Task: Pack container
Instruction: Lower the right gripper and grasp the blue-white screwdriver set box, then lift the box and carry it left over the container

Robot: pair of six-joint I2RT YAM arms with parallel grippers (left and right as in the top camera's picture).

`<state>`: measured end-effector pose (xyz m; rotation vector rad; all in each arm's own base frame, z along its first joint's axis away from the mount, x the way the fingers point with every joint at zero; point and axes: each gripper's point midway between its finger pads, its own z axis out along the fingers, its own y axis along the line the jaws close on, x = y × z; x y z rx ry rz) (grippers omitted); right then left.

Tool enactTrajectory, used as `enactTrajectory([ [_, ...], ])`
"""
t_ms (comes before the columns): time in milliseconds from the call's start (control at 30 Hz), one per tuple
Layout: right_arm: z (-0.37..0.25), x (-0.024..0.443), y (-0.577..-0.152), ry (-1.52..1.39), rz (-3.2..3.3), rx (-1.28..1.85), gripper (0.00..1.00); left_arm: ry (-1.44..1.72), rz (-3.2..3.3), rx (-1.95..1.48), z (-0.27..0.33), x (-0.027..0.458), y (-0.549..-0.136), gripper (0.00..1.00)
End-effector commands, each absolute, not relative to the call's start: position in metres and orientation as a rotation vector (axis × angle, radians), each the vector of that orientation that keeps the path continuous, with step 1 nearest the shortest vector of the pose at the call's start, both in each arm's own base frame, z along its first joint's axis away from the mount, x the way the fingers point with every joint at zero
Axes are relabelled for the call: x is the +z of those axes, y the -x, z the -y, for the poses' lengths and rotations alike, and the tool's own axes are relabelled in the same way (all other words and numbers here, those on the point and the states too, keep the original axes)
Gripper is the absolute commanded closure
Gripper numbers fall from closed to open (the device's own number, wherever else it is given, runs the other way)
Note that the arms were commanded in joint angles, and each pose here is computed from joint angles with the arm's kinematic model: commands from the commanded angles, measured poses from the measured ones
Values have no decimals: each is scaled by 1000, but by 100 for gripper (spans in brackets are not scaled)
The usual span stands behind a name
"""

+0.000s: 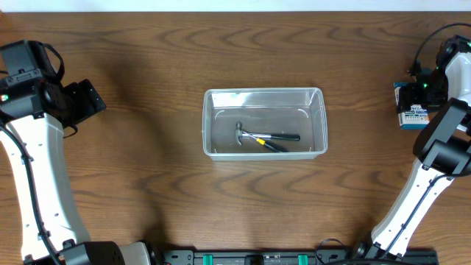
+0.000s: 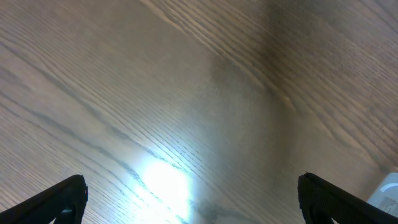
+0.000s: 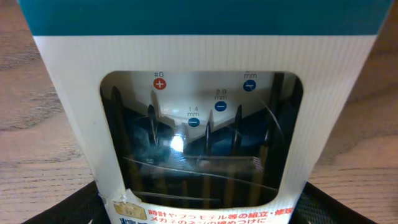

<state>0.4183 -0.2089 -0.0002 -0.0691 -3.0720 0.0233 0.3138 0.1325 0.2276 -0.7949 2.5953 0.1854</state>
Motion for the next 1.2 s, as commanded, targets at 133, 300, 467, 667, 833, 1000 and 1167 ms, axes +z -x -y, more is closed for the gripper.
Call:
enactTrajectory([
  [133,205,10,-425,52,3086,45,31,788,-2573,200,-135,236,-314,2],
  [300,200,44,-441,23,3155,85,41,788,-2573,200,-135,236,-314,2],
  [467,176,104,-464,-40,3291,31,42,788,-2573,200,-135,236,-314,2],
  [667,131,192,-482,-249,3461,100,41,788,-2573,200,-135,236,-314,2],
  [833,58,255,-479,-611,3539,120,36,788,-2573,200,-135,236,-314,2],
  [1000,-32,283,-454,-1159,3415,81,35,788,-2573,200,-135,236,-314,2],
  [1167,-114,282,-418,-1631,3147,16,27,788,-2573,200,-135,236,-314,2],
])
